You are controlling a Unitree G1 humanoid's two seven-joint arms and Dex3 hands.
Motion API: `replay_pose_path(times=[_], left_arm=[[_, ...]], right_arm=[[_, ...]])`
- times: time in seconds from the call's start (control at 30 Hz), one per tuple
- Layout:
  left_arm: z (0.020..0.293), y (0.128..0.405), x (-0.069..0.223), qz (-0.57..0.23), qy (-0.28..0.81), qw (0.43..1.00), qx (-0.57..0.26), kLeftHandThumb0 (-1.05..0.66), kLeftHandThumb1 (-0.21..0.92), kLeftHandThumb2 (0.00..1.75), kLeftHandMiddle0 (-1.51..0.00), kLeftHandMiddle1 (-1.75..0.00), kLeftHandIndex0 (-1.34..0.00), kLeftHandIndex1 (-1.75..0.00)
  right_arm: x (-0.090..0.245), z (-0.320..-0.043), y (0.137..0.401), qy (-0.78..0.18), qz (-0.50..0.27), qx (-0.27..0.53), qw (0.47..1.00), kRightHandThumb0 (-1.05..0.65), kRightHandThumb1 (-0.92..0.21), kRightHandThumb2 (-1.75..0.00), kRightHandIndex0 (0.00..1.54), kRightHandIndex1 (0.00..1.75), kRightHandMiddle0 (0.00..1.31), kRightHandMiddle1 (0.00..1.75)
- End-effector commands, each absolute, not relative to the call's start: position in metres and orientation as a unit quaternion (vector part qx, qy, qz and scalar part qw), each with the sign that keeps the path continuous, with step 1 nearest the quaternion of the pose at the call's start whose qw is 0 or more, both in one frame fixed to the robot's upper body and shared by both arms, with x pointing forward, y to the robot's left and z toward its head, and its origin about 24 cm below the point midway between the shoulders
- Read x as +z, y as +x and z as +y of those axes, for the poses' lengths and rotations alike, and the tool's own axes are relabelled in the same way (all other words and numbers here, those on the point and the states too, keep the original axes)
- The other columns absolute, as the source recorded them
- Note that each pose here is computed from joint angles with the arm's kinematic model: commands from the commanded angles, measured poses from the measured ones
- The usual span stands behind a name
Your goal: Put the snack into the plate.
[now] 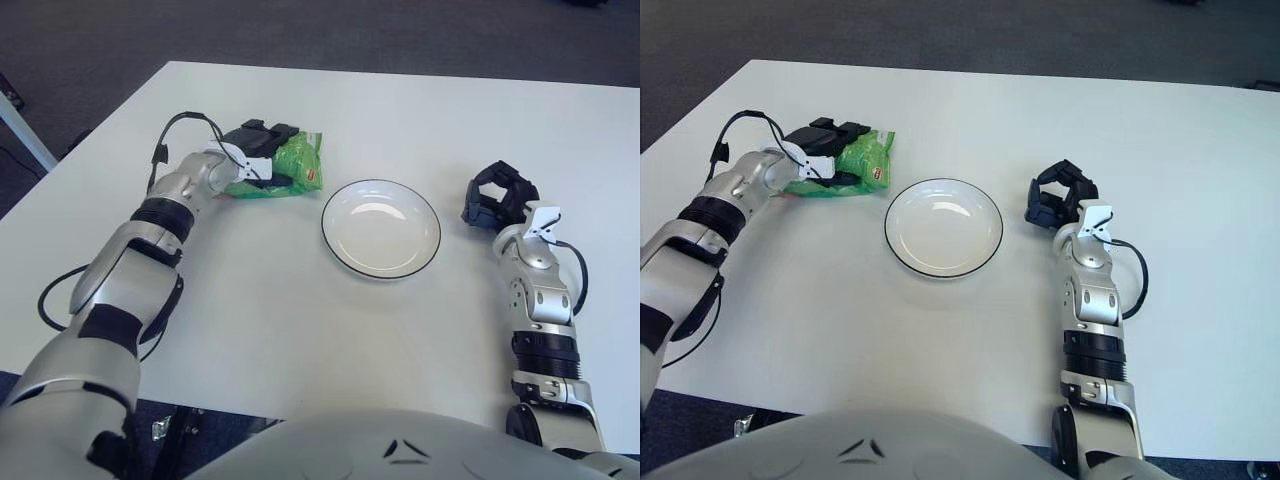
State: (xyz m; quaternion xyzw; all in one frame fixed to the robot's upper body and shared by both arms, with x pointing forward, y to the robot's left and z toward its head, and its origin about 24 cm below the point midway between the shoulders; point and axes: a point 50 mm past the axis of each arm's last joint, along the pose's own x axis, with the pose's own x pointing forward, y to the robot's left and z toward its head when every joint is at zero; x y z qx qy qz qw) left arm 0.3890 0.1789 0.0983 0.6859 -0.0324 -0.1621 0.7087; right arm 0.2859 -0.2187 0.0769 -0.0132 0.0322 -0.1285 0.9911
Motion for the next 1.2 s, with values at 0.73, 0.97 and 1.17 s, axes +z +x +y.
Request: replay_pose_path(times=[0.73, 0.97, 1.17], left_arm=[[0.202, 0.362, 0.039, -0.014, 0.712, 0.694, -0.106, 0.53, 0.16, 1.51, -0.74, -1.75, -0.87, -1.75], [0.185, 0.379, 0.077, -0.048, 0.69, 0.718, -0.073, 0.54, 0.14, 1.54, -0.76, -1.75, -1.01, -1.75], [0.181, 0.379, 0.095, -0.066, 0.677, 0.731, -0.052, 0.55, 0.12, 1.55, -0.77, -1.75, -1.06, -1.75]], right_arm=[[0.056, -0.218, 0.275, -0.011, 0.079, -0.135, 0.988, -0.49, -0.29, -1.34, 1.25, 1.75, 0.63, 1.75], [0.056, -0.219, 0.276, -0.01, 0.08, -0.133, 0.988, -0.49, -0.29, -1.35, 1.25, 1.75, 0.63, 1.75], [0.056, -0.219, 0.276, -0.008, 0.079, -0.132, 0.988, -0.49, -0.29, -1.35, 1.25, 1.75, 0.64, 1.75]])
